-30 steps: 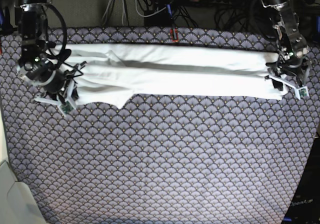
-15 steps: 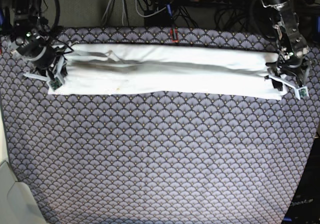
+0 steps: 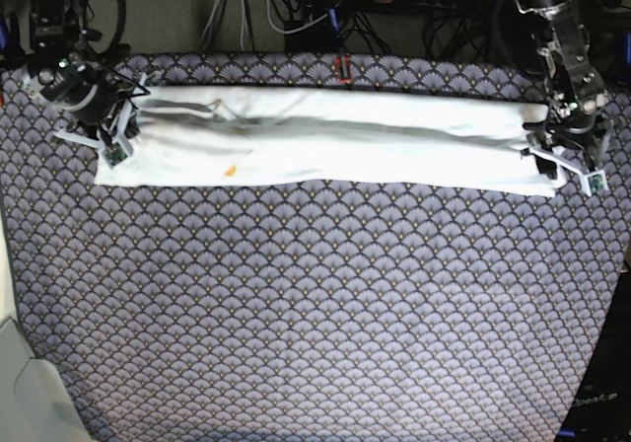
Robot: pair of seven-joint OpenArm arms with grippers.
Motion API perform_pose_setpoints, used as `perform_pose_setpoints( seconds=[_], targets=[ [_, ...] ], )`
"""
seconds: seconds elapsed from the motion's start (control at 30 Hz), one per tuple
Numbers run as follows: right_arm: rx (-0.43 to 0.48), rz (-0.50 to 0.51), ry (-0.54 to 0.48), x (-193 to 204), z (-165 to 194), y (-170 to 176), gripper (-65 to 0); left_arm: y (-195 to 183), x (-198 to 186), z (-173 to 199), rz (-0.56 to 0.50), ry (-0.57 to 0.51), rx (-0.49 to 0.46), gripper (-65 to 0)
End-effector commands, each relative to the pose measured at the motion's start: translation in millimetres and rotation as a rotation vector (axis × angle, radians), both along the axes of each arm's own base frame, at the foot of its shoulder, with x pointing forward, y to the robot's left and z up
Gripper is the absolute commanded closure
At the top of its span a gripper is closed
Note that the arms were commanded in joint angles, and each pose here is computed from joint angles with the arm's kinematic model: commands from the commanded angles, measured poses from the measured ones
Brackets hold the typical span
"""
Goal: Fold the T-shirt properly
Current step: 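Pinch the strip's end with the right gripper and straighten it, then release the strip end with the left gripper and raise it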
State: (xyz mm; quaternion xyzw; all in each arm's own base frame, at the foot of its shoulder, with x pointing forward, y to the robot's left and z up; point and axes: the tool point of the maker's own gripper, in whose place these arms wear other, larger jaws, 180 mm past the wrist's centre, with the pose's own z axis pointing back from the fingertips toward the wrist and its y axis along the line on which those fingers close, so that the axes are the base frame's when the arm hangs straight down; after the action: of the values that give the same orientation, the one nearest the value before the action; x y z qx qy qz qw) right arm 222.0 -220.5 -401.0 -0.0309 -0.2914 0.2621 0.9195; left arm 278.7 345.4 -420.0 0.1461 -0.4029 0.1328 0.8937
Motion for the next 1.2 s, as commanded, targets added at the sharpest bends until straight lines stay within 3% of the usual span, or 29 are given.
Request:
perform_pose_setpoints(
  seconds=[0.0,0.77,0.83,1.03,1.17],
  targets=[
    [-0.017,0.004,-0.023,4,7,-5,0.0,-5,-1,-2,-0.033,0.023,0.001,-42.7],
    [-0.012,0.005,-0.028,6,8,-4,0.0,-38,-17,-27,-0.062,0.067,-0.058,-42.5],
    [-0.012,0.005,-0.028,6,8,-4,0.0,-41,-18,-29,-0.061,0.069,-0.065,-39.9],
    [-0.011,0.006,-0.028,6,8,-3,0.0,-42,-34,-57,-0.041,0.141,-0.104,-22.3],
    [-0.013,0.007,-0.027,6,8,-4,0.0,-45,-41,-70,-0.007,0.149,-0.181,-18.8]
  ],
)
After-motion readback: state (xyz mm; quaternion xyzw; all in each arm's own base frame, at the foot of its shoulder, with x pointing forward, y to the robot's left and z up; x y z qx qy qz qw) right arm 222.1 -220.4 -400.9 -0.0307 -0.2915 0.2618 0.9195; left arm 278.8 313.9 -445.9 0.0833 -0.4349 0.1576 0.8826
